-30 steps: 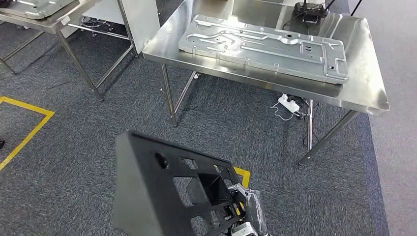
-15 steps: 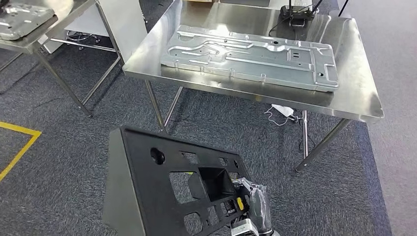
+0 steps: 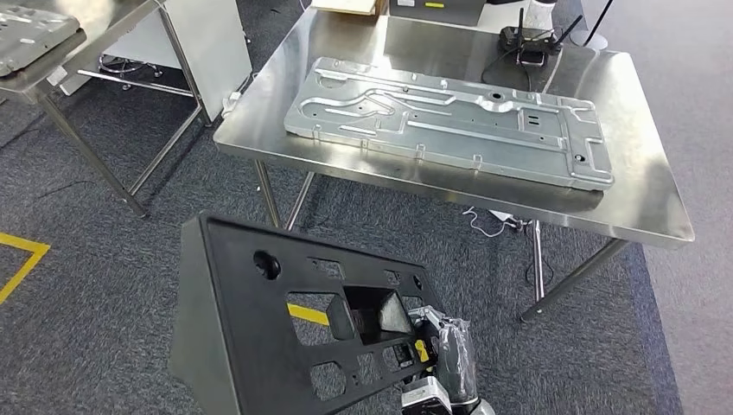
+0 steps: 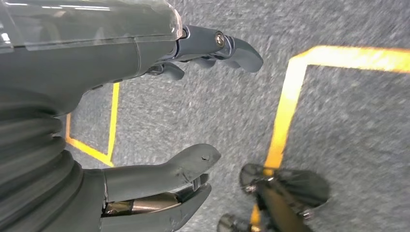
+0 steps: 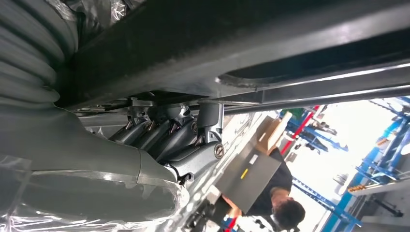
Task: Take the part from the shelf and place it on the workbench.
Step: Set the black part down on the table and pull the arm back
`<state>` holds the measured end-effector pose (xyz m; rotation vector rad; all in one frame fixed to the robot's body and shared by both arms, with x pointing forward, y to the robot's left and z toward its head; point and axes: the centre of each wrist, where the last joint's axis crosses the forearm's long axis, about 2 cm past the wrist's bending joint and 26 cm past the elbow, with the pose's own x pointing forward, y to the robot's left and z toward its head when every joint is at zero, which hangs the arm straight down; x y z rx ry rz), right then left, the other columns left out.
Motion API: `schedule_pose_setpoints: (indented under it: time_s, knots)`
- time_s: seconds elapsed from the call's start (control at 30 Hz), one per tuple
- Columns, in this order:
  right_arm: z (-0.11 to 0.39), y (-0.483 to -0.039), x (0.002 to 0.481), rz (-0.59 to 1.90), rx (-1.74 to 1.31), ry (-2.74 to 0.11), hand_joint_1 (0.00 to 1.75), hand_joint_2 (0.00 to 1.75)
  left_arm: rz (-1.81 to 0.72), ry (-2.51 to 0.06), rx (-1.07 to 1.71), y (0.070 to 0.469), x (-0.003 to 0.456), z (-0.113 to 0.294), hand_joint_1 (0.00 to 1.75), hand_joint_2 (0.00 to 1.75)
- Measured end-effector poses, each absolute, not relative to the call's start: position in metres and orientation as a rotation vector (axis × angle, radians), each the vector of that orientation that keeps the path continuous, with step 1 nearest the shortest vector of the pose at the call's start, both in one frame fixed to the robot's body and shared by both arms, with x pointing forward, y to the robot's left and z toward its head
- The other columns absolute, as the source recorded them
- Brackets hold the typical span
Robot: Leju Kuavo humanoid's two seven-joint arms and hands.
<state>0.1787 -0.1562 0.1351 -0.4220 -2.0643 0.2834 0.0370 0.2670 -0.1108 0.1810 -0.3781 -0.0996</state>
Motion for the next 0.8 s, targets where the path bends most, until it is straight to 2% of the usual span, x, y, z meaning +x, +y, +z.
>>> schedule_pose_setpoints:
  time_s: [0.2,0.4,0.6,0.8]
  knots:
    - [0.139,-0.174,0.192,0.452,-0.813,-1.970,1.75,1.75,-0.108,-0.363,0.177,0.266,0.035,-0.111,0.00,1.75]
    - [0.144,-0.228,0.223,0.509,-1.166,-1.798,1.75,1.75,-0.121,-0.365,0.162,0.263,0.040,-0.110,0.00,1.75]
    - [0.151,-0.270,0.242,0.502,-1.363,-1.701,1.75,1.75,-0.128,-0.366,0.160,0.265,0.044,-0.110,0.00,1.75]
    - [0.149,-0.283,0.243,0.503,-1.406,-1.663,1.75,1.75,-0.131,-0.350,0.163,0.266,0.039,-0.111,0.00,1.75]
